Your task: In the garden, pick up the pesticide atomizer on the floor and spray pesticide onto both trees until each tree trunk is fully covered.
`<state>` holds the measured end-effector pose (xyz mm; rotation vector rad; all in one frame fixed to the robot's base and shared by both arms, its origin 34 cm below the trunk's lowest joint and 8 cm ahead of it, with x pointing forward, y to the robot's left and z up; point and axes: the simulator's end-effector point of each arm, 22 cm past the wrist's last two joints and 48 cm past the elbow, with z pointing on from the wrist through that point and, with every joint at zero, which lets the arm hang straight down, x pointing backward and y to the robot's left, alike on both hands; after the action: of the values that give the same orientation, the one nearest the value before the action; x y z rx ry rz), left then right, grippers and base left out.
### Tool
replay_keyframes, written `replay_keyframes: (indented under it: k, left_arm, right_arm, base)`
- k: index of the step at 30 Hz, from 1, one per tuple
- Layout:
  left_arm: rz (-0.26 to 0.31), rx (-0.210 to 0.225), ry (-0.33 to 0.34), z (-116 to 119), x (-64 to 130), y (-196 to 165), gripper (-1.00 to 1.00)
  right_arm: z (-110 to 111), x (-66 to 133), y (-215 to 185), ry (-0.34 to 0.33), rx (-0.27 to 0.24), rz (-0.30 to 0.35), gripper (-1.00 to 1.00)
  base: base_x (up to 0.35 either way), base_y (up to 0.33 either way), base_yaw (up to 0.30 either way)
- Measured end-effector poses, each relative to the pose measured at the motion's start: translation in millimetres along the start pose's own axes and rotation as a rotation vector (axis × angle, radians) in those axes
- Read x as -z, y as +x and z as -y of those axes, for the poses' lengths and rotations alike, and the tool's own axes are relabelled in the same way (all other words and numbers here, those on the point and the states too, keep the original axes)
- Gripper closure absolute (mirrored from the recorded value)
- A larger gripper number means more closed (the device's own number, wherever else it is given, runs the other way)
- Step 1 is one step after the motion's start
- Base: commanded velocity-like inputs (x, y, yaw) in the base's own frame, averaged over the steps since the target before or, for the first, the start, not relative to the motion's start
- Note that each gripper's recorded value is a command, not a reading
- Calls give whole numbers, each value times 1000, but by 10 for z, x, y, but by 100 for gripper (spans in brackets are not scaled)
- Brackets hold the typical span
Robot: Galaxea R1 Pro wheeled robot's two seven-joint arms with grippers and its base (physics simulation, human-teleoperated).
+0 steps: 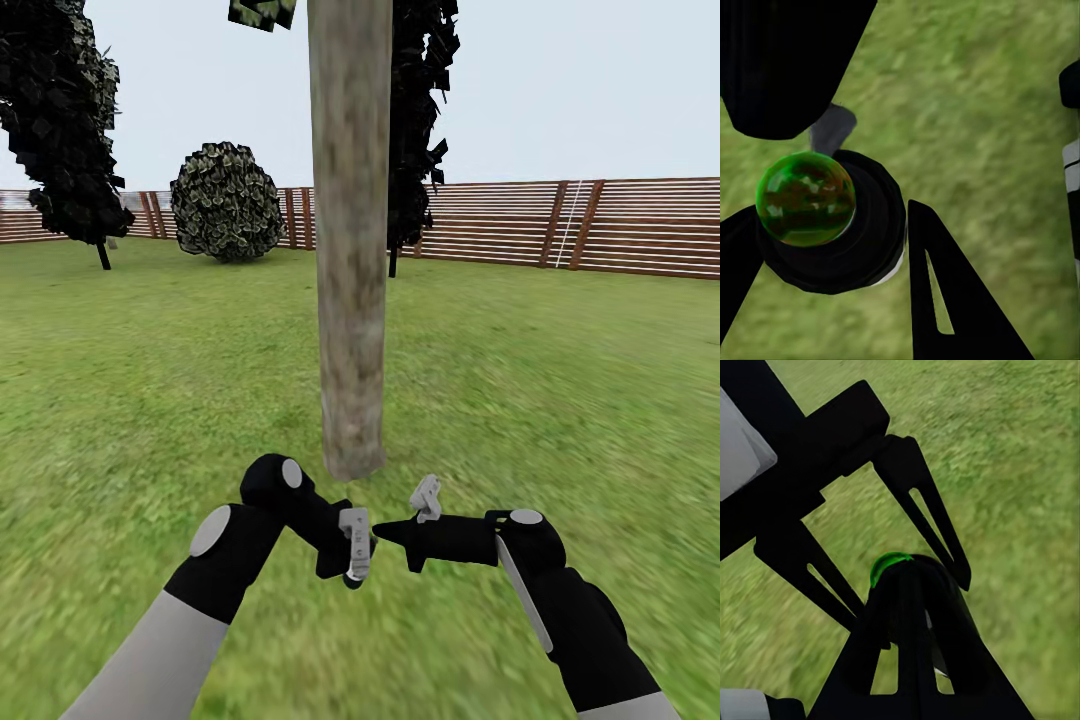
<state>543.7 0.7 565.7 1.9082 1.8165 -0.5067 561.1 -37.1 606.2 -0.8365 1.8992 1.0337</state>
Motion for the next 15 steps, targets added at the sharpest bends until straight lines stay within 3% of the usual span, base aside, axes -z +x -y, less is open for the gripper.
replay_keyframes:
  k: [7, 11, 15]
  left_arm:
    - [0, -11, -16, -80, 65, -43, 100]
    - [-28, 12, 7, -59, -3, 95, 100]
    - [-205, 36, -41, -184, 21, 621, 100]
  right_arm:
    - [-1, 0, -2, 0, 1, 0, 100]
    - [-2, -3, 2, -1, 0, -1, 100]
    - [2, 0, 5, 0, 0, -2, 100]
  base:
    - [0, 0, 0]
    - [0, 0, 0]
    - [0, 0, 0]
